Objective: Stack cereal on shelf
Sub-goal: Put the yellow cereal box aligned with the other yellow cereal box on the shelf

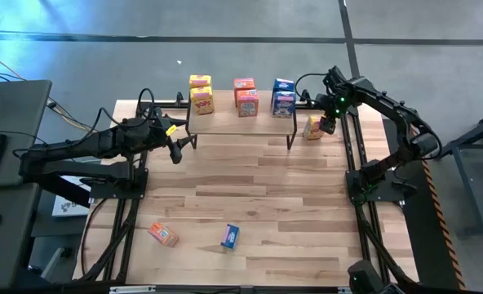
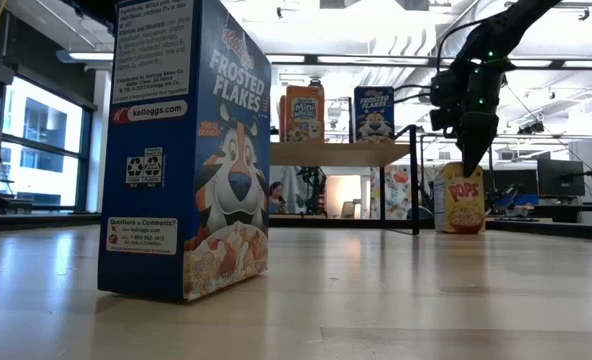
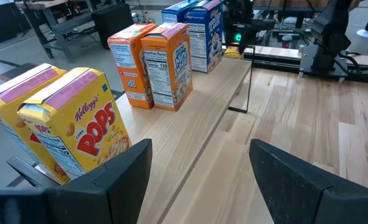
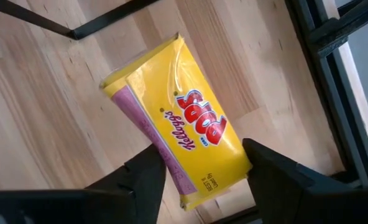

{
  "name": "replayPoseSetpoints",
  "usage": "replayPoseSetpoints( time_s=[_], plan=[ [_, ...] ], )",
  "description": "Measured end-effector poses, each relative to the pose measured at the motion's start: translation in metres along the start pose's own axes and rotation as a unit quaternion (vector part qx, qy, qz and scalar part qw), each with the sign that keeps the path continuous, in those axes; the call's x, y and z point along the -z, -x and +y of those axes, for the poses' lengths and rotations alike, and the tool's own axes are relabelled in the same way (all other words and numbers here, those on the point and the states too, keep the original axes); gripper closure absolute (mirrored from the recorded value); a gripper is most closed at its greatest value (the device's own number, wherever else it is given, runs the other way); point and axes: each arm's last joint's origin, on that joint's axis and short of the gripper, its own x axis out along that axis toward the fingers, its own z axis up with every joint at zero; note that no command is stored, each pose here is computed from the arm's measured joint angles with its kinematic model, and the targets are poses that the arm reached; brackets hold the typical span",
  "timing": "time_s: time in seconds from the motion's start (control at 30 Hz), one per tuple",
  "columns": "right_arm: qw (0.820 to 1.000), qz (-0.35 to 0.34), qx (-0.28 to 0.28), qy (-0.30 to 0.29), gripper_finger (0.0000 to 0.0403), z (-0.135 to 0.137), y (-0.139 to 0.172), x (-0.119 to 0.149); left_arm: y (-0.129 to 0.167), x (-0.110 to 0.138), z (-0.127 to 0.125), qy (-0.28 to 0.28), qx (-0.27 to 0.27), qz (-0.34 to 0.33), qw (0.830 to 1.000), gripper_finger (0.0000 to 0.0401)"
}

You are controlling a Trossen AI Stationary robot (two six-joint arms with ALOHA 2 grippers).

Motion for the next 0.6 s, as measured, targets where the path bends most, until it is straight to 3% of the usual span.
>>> replayPoseSetpoints(
  time_s=[0.6],
  plan=[
    [0.999,0.016,-0.012,-0.025,0.0244,0.0061,0.0066,0.0061,0.0,0.0,0.0,0.0,0.0,0.0,1.0,0.0139]
  ],
)
